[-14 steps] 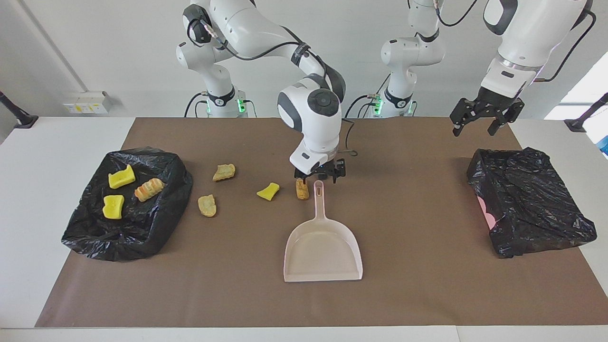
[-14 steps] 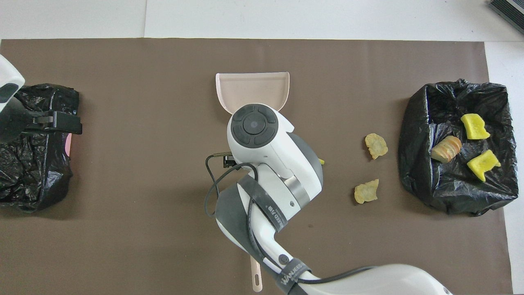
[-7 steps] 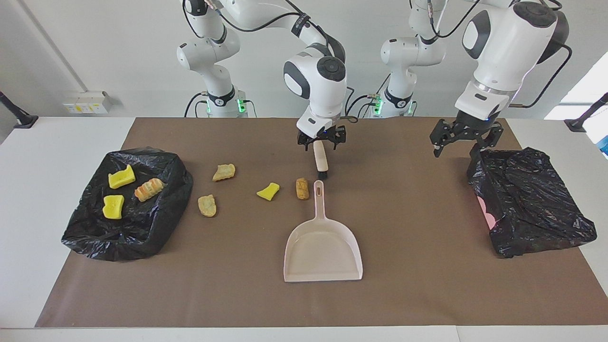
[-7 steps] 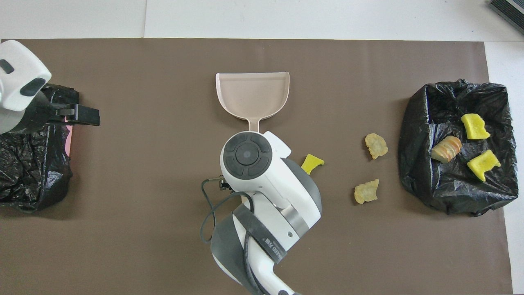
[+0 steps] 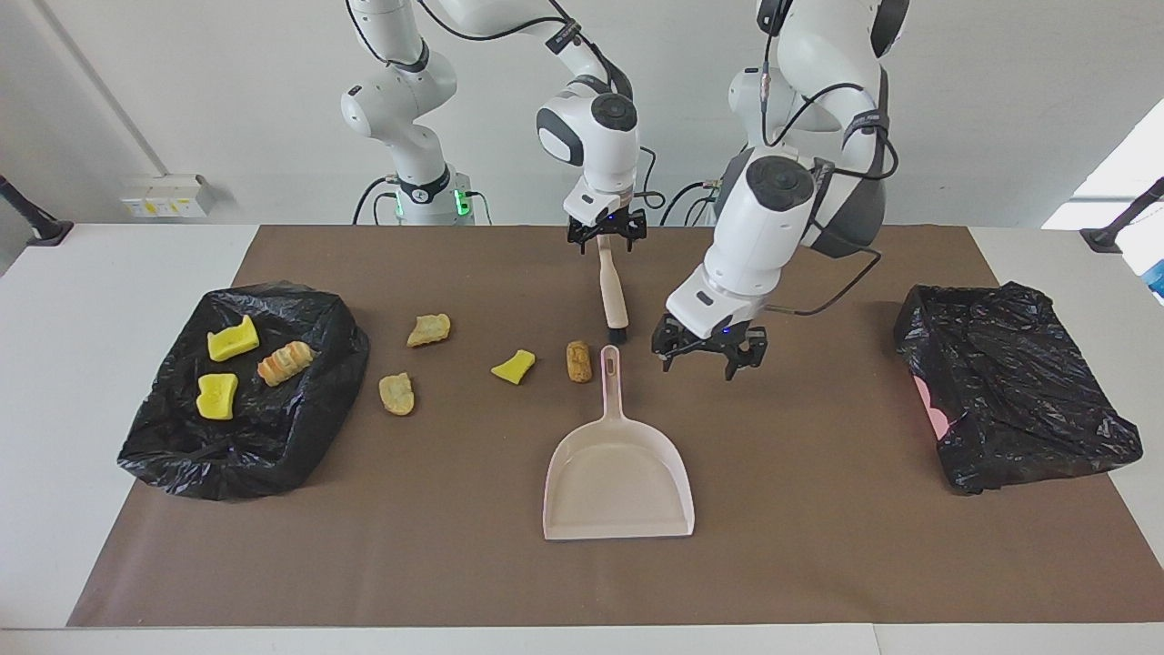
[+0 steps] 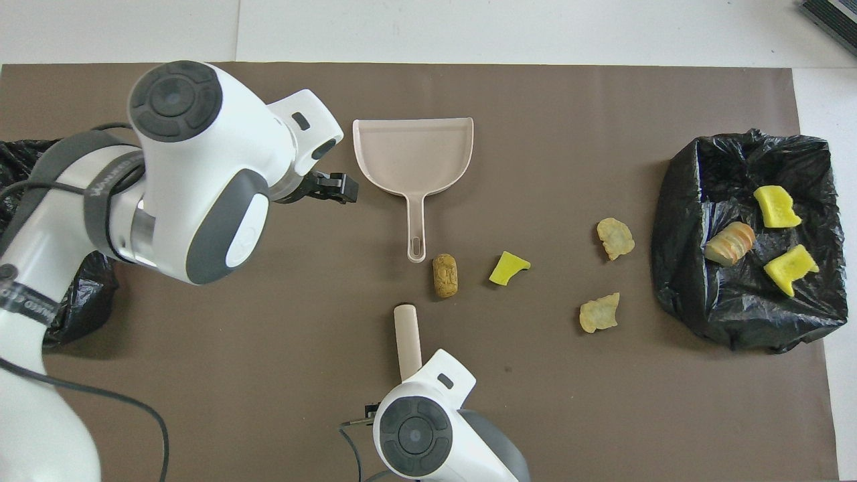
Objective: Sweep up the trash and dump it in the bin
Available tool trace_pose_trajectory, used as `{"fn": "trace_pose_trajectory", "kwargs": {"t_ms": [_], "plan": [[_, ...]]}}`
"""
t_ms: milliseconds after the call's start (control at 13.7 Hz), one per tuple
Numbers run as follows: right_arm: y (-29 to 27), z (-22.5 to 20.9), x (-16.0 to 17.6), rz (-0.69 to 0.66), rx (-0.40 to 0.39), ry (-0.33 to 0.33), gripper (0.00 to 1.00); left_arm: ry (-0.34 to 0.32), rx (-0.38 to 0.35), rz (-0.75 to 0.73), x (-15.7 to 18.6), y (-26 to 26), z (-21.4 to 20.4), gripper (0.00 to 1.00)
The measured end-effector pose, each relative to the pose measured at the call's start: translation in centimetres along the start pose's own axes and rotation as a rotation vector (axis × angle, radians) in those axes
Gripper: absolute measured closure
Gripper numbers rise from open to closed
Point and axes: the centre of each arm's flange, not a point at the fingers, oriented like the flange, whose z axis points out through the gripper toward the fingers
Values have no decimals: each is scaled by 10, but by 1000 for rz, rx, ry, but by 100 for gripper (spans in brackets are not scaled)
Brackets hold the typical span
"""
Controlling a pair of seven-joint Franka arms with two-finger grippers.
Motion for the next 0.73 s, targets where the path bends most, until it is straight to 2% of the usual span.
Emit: {"fn": "trace_pose_trajectory", "kwargs": {"t_ms": [218, 364, 509, 728], "plan": [[0, -2, -7, -7, -1, 2, 0, 15, -32, -12, -2, 26, 16, 0], [2, -1, -11, -8, -4, 1, 4, 3, -33, -13, -5, 30, 26, 0], [5, 1, -13, -7, -7, -3, 31, 1, -39, -30, -12, 46, 50, 0], [5, 0, -14, -6, -6, -4, 64, -21, -39, -37, -17, 61, 90, 0]]}}
